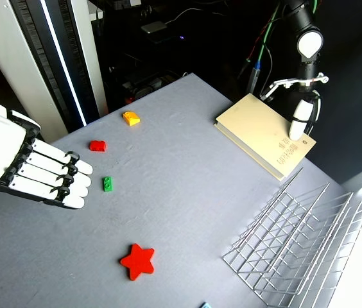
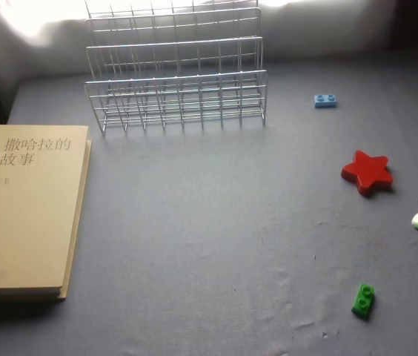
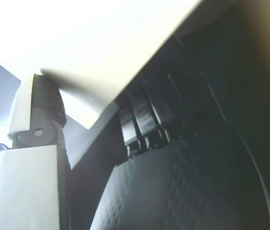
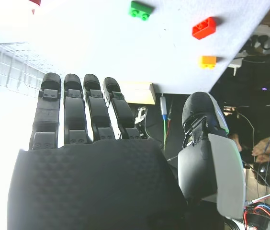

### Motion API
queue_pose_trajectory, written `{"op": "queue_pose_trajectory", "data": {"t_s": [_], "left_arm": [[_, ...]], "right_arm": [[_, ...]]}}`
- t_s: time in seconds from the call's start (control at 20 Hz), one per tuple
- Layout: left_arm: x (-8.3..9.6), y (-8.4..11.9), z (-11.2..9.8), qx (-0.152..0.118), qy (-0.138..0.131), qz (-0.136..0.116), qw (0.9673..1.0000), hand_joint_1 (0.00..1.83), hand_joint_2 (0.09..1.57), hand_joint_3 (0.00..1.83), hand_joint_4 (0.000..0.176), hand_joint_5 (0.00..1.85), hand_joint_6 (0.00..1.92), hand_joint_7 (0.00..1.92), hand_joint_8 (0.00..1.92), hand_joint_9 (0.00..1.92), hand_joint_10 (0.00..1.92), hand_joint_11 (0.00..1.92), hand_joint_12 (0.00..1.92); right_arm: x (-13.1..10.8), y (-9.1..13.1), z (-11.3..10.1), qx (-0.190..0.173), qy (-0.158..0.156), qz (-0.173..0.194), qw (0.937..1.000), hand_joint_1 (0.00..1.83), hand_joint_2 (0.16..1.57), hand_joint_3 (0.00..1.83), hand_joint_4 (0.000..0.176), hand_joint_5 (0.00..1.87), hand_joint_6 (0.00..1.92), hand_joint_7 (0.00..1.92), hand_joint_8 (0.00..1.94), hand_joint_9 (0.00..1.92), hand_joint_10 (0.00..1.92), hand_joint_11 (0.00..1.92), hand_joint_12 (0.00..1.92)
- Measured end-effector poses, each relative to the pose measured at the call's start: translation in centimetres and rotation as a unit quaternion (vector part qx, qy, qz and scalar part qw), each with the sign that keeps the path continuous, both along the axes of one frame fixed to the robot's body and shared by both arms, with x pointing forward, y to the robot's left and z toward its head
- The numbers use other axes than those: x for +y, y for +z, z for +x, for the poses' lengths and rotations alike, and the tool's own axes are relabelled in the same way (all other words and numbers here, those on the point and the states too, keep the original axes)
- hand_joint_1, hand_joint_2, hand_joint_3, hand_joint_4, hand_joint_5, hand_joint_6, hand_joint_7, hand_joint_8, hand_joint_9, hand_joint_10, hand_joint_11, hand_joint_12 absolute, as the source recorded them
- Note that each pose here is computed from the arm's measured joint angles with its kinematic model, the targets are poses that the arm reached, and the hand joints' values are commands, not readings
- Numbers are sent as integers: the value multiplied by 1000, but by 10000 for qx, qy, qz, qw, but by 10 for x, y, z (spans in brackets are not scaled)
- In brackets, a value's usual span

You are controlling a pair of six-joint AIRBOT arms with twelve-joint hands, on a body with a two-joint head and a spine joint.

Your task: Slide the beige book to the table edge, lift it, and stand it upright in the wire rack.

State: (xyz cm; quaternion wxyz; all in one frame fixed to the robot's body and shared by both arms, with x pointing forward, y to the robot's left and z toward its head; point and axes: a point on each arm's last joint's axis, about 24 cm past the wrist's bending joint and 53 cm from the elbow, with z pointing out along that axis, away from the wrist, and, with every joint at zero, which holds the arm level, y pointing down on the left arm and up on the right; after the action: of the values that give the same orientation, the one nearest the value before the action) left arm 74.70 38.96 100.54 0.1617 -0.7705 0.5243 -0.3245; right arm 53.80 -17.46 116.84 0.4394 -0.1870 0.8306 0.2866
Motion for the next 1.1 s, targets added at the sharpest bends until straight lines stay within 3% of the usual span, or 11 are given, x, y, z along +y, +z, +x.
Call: {"op": "queue_pose_trajectory", "data": {"t_s": [0.1,0.2,0.3,0.45,0.65,0.75,0.85,1.1], "left_arm": [[-1,5,3,-30,-52,20,10000,1173,1194,5,19,797,1254,866,1202,848,649,467,1276],[0,12,7,-69,-72,21,9999,1188,1179,0,3,811,1210,916,1146,889,610,505,1240],[1,22,14,-196,-54,15,9998,1185,1180,1,7,814,1203,905,1164,889,599,533,1255],[-8,44,30,-535,-46,-56,9985,1184,1186,2,0,786,1250,910,1149,890,570,479,1245],[-35,66,39,-797,-217,-272,9962,1183,1189,0,0,784,1256,906,1154,900,572,479,1252],[-23,87,44,-986,-95,-351,9945,1184,1182,0,10,809,1225,905,1149,893,567,491,1257],[-15,92,43,-1017,-35,-347,9942,1187,1183,0,0,795,1227,914,1156,906,581,499,1260],[10,117,37,-1198,120,-398,9919,1188,1183,1,0,789,1225,919,1159,895,586,532,1255]], "right_arm": [[1,0,0,4,13,8,10000,0,1149,0,0,36,2,11,1,0,0,0,0],[1,1,0,-7,17,7,10000,0,1155,0,0,41,7,18,7,8,3,0,0],[1,3,0,-55,30,17,10000,0,1154,0,0,38,5,19,7,7,2,0,0],[-4,8,-3,-61,8,49,10000,0,1155,0,0,36,3,19,5,3,0,0,0],[-12,13,-2,-16,-184,146,9997,0,1147,0,0,32,2,19,3,1,0,0,0],[-15,13,-9,-4,-230,107,9997,0,1153,0,0,37,4,17,2,0,0,0,0],[-15,12,-12,-11,-245,44,9997,0,1150,0,0,43,6,25,5,0,0,0,0],[-4,13,-26,-39,-131,22,9999,0,1151,0,0,38,3,16,1,0,0,0,0]]}}
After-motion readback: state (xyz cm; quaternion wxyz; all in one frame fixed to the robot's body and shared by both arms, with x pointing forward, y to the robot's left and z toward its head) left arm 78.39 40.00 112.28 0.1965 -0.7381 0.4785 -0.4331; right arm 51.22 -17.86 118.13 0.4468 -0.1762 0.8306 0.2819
